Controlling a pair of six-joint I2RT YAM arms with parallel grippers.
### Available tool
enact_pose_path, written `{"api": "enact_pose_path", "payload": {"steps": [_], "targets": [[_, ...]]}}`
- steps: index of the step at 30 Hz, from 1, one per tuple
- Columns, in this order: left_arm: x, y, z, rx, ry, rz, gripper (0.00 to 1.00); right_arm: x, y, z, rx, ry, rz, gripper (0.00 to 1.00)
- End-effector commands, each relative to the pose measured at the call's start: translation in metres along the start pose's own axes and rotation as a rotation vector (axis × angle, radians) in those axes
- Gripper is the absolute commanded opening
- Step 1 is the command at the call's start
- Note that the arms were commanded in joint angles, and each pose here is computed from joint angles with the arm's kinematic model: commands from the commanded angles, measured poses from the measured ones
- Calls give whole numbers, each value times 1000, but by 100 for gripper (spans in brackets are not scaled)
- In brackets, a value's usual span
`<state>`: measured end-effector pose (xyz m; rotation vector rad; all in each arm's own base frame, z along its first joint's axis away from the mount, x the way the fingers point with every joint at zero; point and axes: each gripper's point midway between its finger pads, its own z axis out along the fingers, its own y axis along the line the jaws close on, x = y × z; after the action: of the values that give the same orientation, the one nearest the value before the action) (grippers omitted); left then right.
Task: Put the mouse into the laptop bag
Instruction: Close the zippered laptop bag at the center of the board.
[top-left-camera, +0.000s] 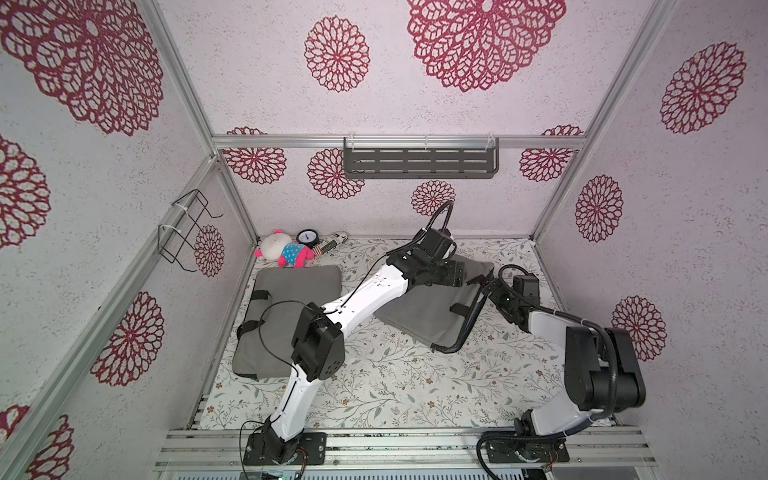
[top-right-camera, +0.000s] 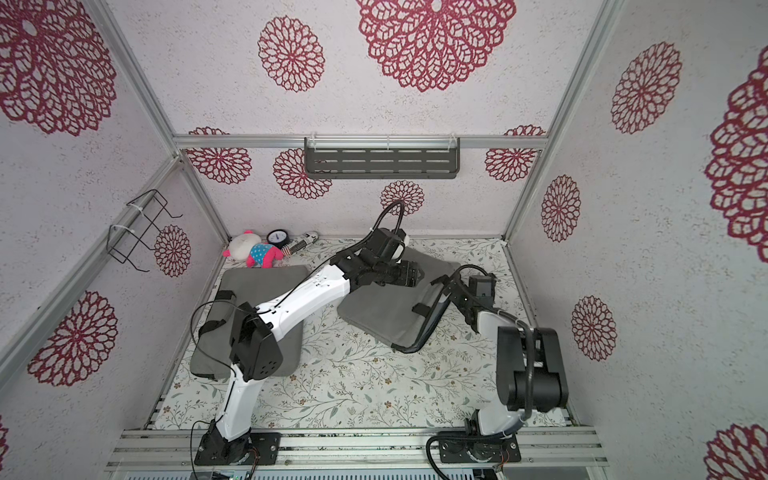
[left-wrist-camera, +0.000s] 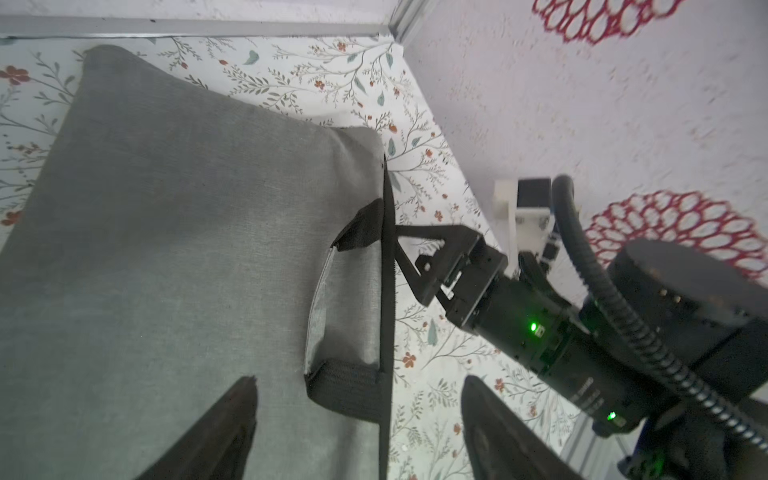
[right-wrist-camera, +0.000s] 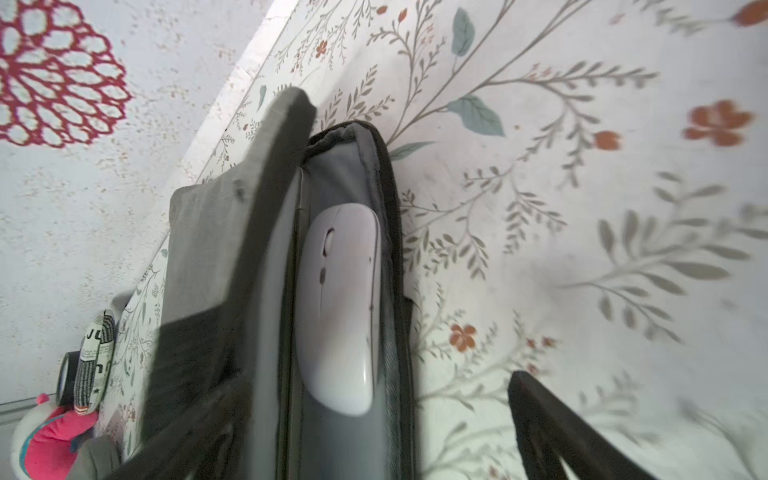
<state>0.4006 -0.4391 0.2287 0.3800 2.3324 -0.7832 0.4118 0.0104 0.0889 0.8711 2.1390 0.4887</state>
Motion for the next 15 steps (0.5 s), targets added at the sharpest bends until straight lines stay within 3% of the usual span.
{"api": "enact_pose_path", "payload": {"steps": [1, 5, 8, 12, 15], "targets": [[-37, -13, -61, 11, -227, 13, 89, -8, -8, -30, 35, -74, -22, 98], [-26, 4, -107, -4, -412, -19, 99, 1, -13, -55, 20, -85, -37, 98], [-8, 15, -131, 45, -513, -46, 98, 9, -6, -70, 16, -70, -80, 99], [22, 28, -128, 51, -476, -31, 98, 33, 29, -87, -64, -56, -203, 99], [42, 54, -123, -23, -476, -84, 99, 67, 59, -94, -153, -23, -271, 98]]}}
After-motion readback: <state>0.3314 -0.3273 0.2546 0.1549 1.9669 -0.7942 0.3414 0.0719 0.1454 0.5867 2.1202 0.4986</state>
